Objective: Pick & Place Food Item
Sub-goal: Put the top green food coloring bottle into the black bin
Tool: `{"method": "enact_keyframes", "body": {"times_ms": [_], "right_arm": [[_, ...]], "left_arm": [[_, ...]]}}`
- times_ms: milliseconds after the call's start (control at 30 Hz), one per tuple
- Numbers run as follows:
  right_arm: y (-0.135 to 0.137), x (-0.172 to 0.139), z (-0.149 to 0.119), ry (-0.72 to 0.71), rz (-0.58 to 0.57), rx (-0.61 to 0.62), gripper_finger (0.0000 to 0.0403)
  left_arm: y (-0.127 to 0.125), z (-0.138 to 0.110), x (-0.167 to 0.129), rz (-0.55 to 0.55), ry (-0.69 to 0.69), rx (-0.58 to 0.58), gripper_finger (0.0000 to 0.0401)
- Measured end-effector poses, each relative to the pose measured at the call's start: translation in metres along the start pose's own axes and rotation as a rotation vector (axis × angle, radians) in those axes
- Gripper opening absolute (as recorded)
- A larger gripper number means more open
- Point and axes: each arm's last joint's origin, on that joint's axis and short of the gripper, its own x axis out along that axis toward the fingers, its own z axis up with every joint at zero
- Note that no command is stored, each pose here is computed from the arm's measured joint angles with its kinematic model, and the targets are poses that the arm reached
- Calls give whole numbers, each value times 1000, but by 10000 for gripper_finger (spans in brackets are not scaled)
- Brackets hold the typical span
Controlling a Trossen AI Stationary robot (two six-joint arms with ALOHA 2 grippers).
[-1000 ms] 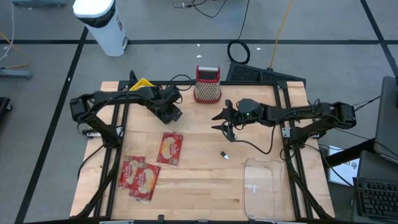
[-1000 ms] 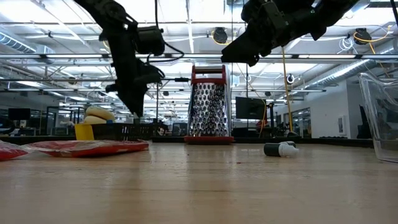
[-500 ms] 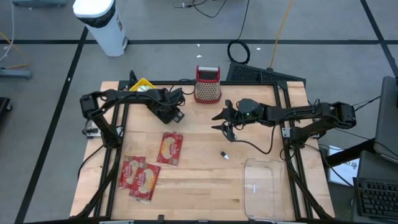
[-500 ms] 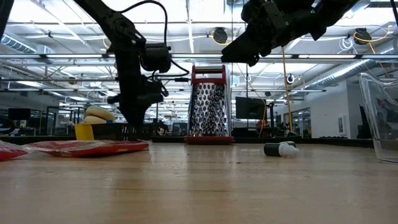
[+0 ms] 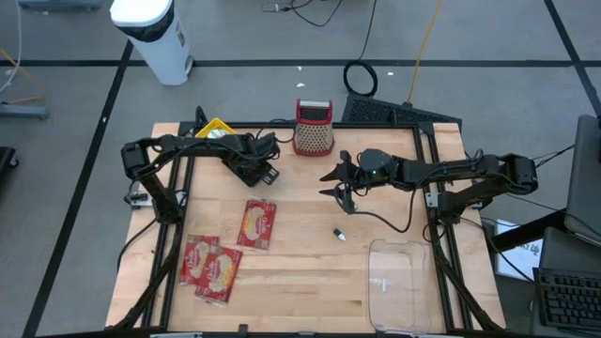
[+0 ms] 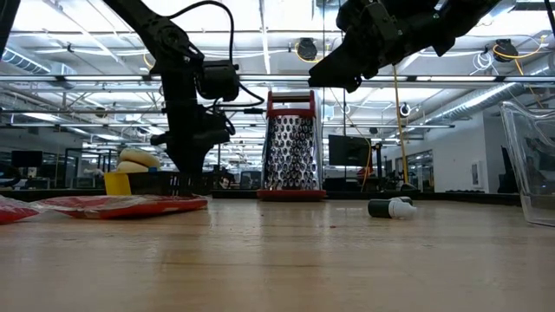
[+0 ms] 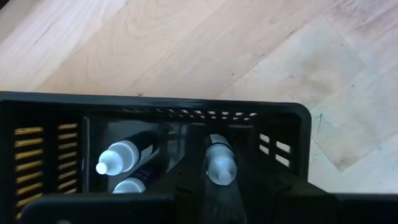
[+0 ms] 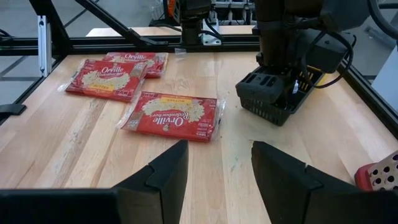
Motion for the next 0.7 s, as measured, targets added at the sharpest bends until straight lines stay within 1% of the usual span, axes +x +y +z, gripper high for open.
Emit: {"method": "enact_keyframes", "body": {"times_ms": [233, 367, 467, 700], "right_arm": [[0, 0, 0, 0, 0, 0, 169], [0, 0, 0, 0, 0, 0, 169], [0, 0, 0, 1, 0, 0, 169], [0, 0, 0, 1, 0, 0, 169]], "left_arm": [[0, 0, 0, 0, 0, -16, 75], [0, 0, 0, 0, 0, -22, 87], [0, 0, 0, 0, 0, -22, 107], [0, 0, 0, 1, 1, -9, 171]]}}
